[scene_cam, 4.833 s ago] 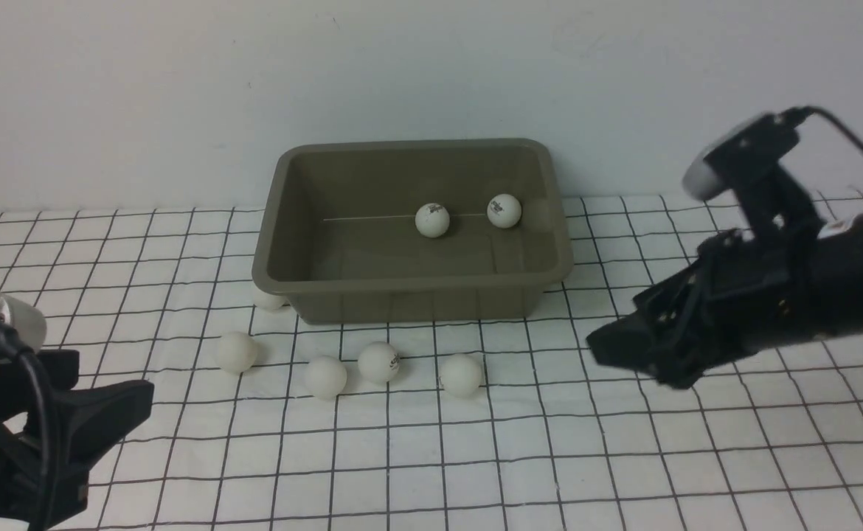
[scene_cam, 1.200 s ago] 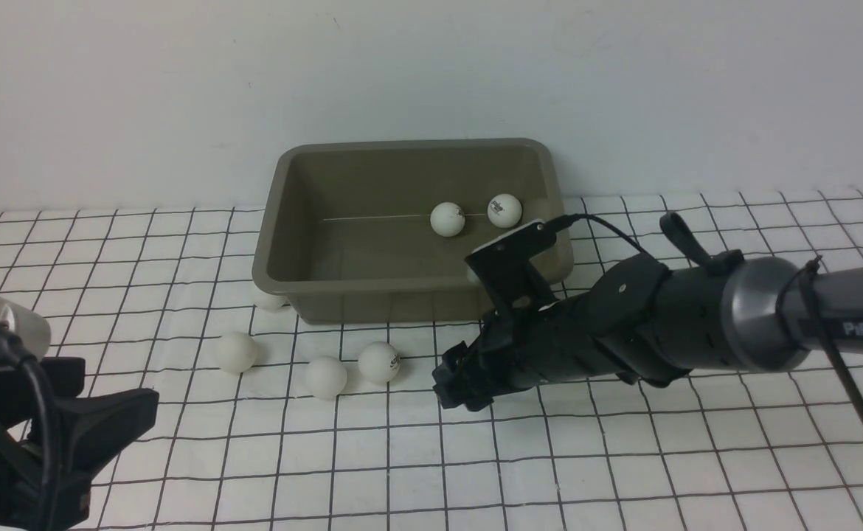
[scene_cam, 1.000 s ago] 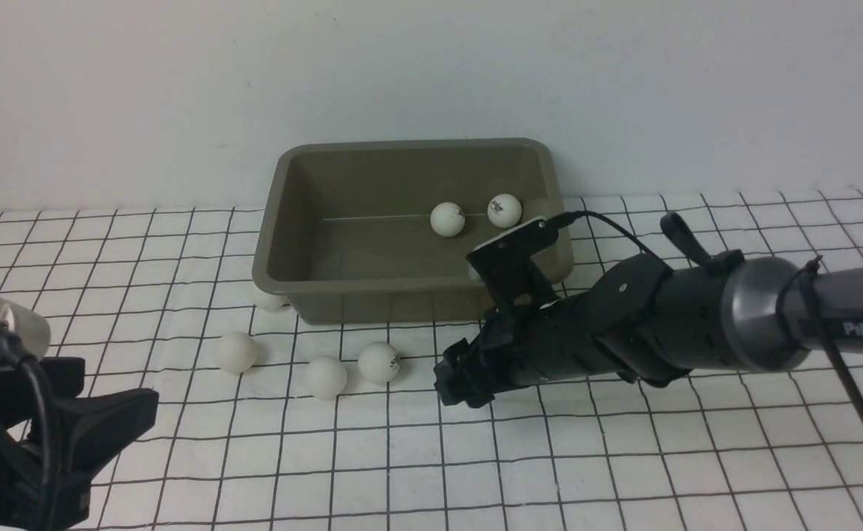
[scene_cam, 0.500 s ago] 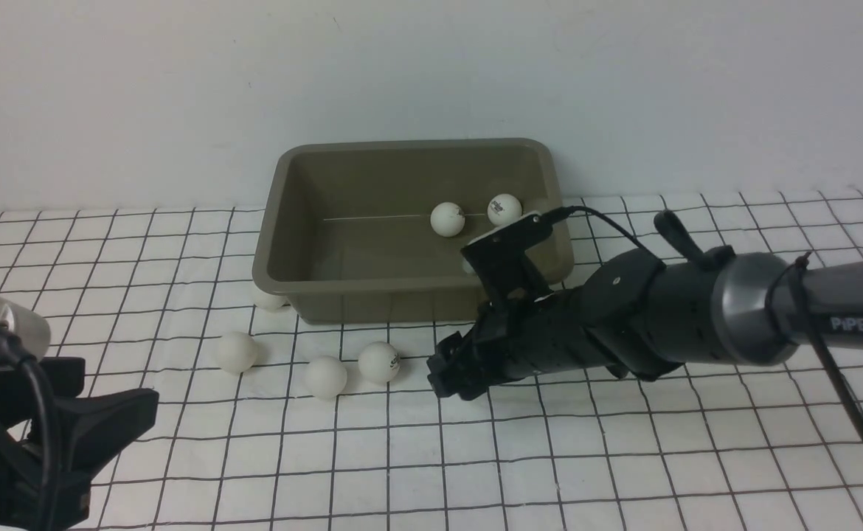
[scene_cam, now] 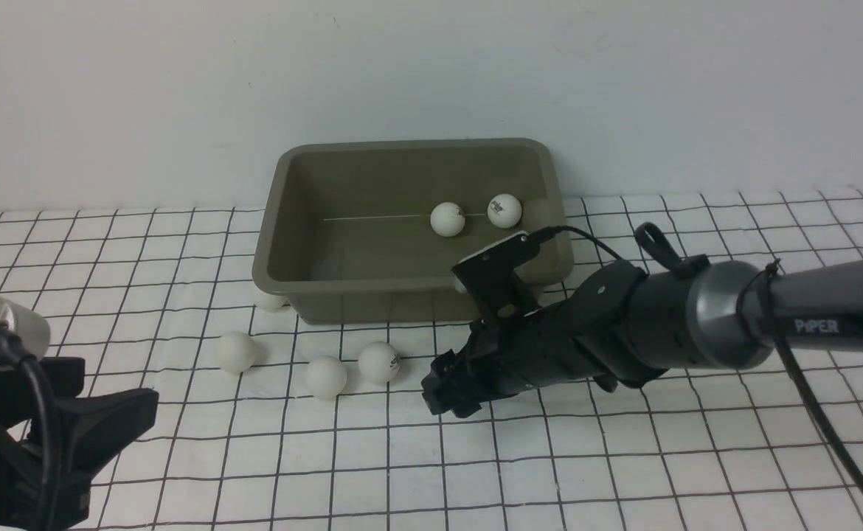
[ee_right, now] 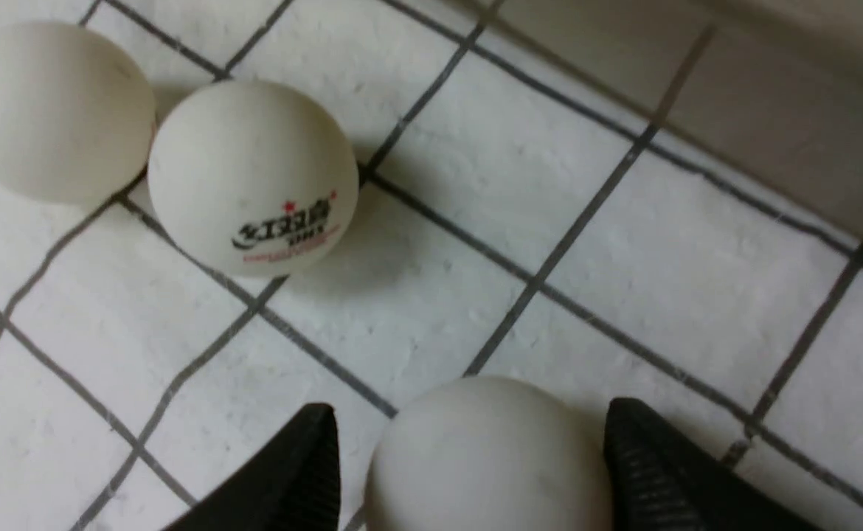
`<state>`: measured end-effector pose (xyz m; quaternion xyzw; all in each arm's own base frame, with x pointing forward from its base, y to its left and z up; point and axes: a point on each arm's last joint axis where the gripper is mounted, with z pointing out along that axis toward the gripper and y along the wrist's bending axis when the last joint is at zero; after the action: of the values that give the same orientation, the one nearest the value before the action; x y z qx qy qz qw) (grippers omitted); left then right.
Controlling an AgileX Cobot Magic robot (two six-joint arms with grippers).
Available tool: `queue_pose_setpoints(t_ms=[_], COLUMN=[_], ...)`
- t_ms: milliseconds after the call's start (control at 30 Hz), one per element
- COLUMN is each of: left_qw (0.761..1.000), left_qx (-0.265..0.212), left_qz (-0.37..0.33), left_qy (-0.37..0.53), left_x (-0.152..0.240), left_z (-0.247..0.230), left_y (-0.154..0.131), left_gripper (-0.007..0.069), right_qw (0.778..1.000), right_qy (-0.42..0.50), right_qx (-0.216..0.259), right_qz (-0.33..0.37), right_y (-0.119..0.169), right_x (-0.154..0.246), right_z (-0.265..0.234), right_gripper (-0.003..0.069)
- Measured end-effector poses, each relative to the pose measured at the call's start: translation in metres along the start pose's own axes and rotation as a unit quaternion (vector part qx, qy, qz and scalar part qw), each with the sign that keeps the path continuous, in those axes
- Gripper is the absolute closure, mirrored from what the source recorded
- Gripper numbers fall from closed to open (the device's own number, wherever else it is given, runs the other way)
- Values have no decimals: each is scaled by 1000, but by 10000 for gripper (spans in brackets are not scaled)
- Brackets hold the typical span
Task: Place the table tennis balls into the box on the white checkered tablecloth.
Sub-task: 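Reach for and grasp a ping pong ball on the table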
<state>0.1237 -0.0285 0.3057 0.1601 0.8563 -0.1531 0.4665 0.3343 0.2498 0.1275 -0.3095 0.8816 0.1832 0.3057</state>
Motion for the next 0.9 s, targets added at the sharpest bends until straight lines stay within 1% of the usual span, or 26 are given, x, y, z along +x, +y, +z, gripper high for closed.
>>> queue_pose_setpoints(t_ms=[167,200,267,433,567,800,900], left_qw=[1000,1000,1000,1000,1000,1000,1000], left_qx=[0,0,0,0,0,0,0], left_qz=[0,0,0,0,0,0,0], left_qy=[0,0,0,0,0,0,0], left_x=[0,0,0,0,0,0,0], left_z=[0,0,0,0,0,0,0], left_y=[0,0,0,0,0,0,0], left_gripper=[175,175,175,175,175,175,175], right_qw=[1000,1000,1000,1000,1000,997,995], right_qy=[0,0,0,-1,-1,-16,-5], right_qx=[-1,-2,-2,4,6,-22,-39], right_qz=[1,1,1,-2,-24,-75,-93], right_y=[0,0,0,-1,-1,11,18], right_x=[0,0,0,0,-2,-21,-28], right_z=[0,0,0,0,-2,-38,-62], right_gripper=[248,277,294,294,294,294,294])
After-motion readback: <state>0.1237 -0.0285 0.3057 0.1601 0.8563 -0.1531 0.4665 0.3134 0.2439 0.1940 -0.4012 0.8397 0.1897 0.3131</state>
